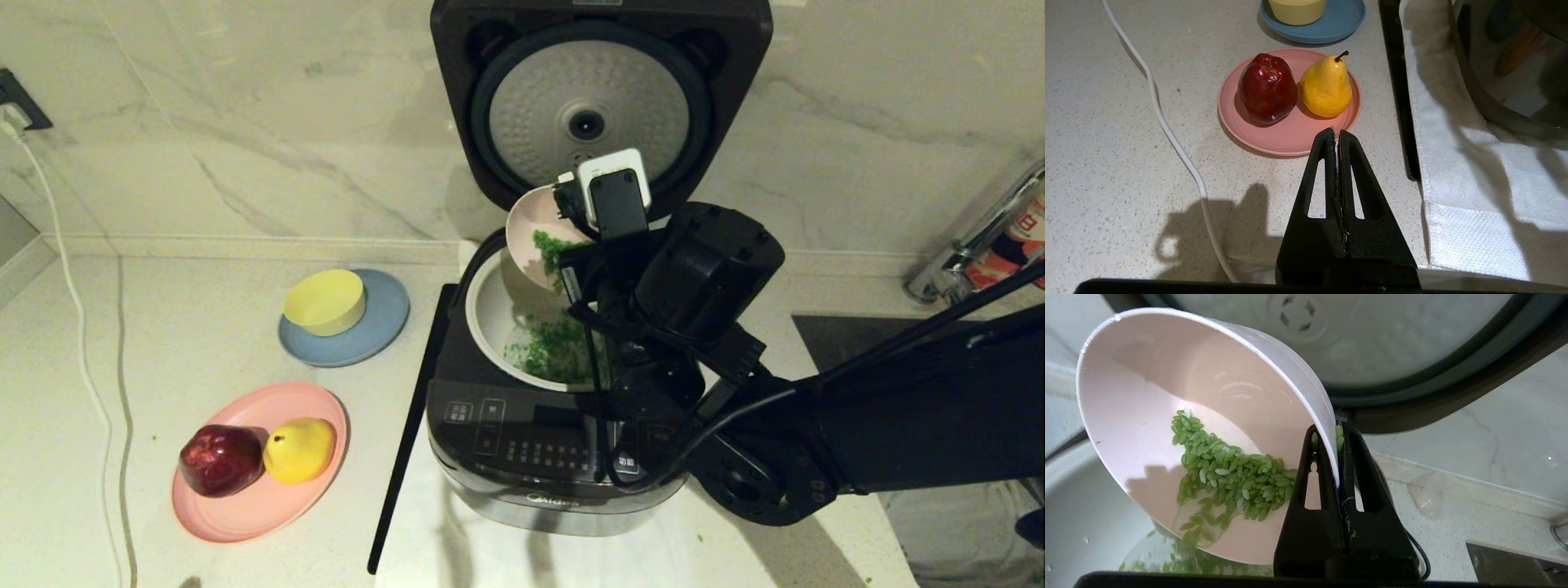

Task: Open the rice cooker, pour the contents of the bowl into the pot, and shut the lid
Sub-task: Pour the water from the bowl into the rice cooker

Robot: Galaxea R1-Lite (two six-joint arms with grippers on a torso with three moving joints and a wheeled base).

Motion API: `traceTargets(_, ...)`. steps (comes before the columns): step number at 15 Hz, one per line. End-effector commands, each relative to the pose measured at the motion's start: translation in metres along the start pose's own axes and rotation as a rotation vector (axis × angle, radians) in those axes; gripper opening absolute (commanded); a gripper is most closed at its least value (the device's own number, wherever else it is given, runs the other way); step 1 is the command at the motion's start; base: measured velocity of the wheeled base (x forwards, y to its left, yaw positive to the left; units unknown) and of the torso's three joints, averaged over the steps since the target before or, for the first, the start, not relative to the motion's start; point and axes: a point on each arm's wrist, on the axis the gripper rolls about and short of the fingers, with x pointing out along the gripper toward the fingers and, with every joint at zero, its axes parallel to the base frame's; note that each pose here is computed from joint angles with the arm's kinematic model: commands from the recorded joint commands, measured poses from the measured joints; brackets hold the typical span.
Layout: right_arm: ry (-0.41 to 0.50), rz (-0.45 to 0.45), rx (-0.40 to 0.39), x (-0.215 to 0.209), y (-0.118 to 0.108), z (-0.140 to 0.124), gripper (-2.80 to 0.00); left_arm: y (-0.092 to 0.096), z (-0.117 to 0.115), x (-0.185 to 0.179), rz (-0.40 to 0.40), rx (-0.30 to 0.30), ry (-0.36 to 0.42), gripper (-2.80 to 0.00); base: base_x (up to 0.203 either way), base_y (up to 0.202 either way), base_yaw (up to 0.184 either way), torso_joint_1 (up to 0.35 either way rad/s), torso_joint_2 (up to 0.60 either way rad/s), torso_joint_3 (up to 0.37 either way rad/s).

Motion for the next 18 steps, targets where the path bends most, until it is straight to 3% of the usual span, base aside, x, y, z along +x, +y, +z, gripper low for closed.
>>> traceTargets(1,0.016,0.005,-0.021,-0.003,0.0,-0.007,-2.8,0.0,-0.002,0.001,0.0,0.0,0.006,-2.8,0.0,0.0,0.0,0.0,0.0,0.0)
traceTargets(4,0.018,0.013,-0.023,-0.007,0.001,-0.006,-2.8,0.0,-0.002,0.001,0.0,0.0,0.006,-2.8,0.0,0.0,0.0,0.0,0.0,0.0)
traceTargets(8,0.034,-0.043,-0.01,-0.007,-0.008,-0.002,-2.8,0.0,-0.002,0.001,0.0,0.0,0.006,-2.8,0.0,0.0,0.0,0.0,0.0,0.0)
traceTargets(11,0.025,-0.067,0.02,-0.004,-0.018,0.021,-2.8,0.0,-0.002,0.001,0.0,0.0,0.006,-2.8,0.0,0.0,0.0,0.0,0.0,0.0)
traceTargets(15,0.11,-0.046,0.04,-0.002,-0.027,0.044,-2.8,0.0,-0.002,0.001,0.0,0.0,0.006,-2.8,0.0,0.0,0.0,0.0,0.0,0.0)
traceTargets(18,0.263,0.0,0.076,-0.004,-0.033,0.052,-2.8,0.0,-0.002,0.001,0.0,0.0,0.006,-2.8,0.0,0.0,0.0,0.0,0.0,0.0)
